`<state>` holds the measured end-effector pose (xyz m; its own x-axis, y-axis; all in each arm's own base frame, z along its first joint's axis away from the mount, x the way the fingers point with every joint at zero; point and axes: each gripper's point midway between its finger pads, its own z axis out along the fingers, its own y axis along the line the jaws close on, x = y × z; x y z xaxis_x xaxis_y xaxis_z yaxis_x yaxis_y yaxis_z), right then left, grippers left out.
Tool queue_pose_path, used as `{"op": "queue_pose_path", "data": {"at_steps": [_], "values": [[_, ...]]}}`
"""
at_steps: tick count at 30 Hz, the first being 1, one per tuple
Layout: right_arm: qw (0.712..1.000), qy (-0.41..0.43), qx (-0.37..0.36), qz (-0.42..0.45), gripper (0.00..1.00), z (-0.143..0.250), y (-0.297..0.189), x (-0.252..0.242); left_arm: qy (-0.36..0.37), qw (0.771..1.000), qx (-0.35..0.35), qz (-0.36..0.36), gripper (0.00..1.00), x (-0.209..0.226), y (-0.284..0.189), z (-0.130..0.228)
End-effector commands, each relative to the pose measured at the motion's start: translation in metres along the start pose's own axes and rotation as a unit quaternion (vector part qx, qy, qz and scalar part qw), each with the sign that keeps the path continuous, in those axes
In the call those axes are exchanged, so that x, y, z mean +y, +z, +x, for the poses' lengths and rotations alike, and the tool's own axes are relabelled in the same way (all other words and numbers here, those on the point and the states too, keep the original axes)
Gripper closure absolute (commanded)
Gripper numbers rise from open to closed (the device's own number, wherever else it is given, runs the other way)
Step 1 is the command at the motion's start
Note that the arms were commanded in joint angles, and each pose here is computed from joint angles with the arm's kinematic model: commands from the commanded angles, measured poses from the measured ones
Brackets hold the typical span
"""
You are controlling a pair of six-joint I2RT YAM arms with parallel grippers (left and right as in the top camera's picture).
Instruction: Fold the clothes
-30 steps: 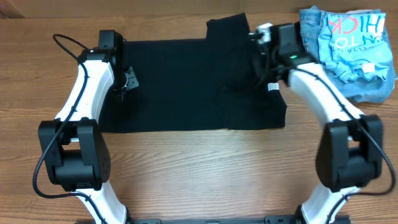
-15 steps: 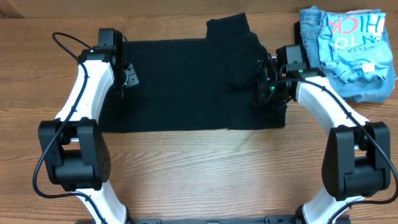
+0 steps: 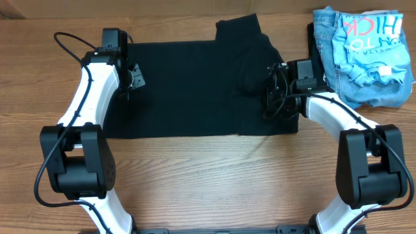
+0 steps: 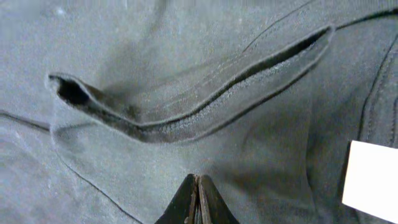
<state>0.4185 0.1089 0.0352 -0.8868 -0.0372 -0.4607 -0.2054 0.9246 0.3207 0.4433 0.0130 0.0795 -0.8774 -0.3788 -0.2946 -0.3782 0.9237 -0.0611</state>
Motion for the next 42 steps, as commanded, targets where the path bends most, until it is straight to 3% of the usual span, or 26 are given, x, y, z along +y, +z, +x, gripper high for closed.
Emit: {"op": "queue_pose_path", "data": {"at_steps": [1, 6, 17, 30, 34, 38, 39, 41, 42], "values": [[1.0, 0.01, 0.006, -0.004, 0.96, 0.005, 0.006, 0.001, 0.005, 1.0, -0.009, 0.006, 0.89, -0.004, -0.004, -0.006], [1.0, 0.015, 0.022, -0.002, 0.96, 0.015, 0.024, -0.007, 0.005, 1.0, -0.009, 0.006, 0.89, -0.004, -0.004, -0.006], [1.0, 0.003, -0.012, 0.004, 0.96, -0.002, 0.024, -0.008, 0.005, 1.0, -0.011, 0.007, 0.87, -0.005, -0.004, -0.007], [0.975, -0.038, -0.22, -0.015, 0.96, -0.111, -0.004, 0.008, 0.004, 1.0, -0.013, 0.008, 0.87, -0.005, -0.004, -0.008], [0.965, -0.05, -0.258, -0.008, 0.96, -0.183, -0.053, 0.027, 0.004, 0.999, -0.027, 0.02, 0.85, -0.01, -0.004, -0.015], [0.955, -0.036, -0.287, 0.065, 0.96, -0.24, -0.121, 0.027, 0.019, 0.992, -0.037, 0.122, 0.79, -0.05, -0.01, -0.023], [0.948, -0.039, -0.308, 0.069, 0.83, -0.255, -0.141, 0.032, 0.023, 0.988, -0.048, 0.142, 0.77, -0.059, -0.013, -0.028], [0.935, -0.047, -0.345, 0.064, 0.47, -0.274, -0.162, 0.04, 0.031, 0.984, -0.06, 0.164, 0.67, -0.072, -0.017, -0.033], [0.927, -0.051, -0.366, 0.061, 0.4, -0.282, -0.169, 0.043, 0.033, 0.983, -0.061, 0.168, 0.64, -0.075, -0.017, -0.032]]}}
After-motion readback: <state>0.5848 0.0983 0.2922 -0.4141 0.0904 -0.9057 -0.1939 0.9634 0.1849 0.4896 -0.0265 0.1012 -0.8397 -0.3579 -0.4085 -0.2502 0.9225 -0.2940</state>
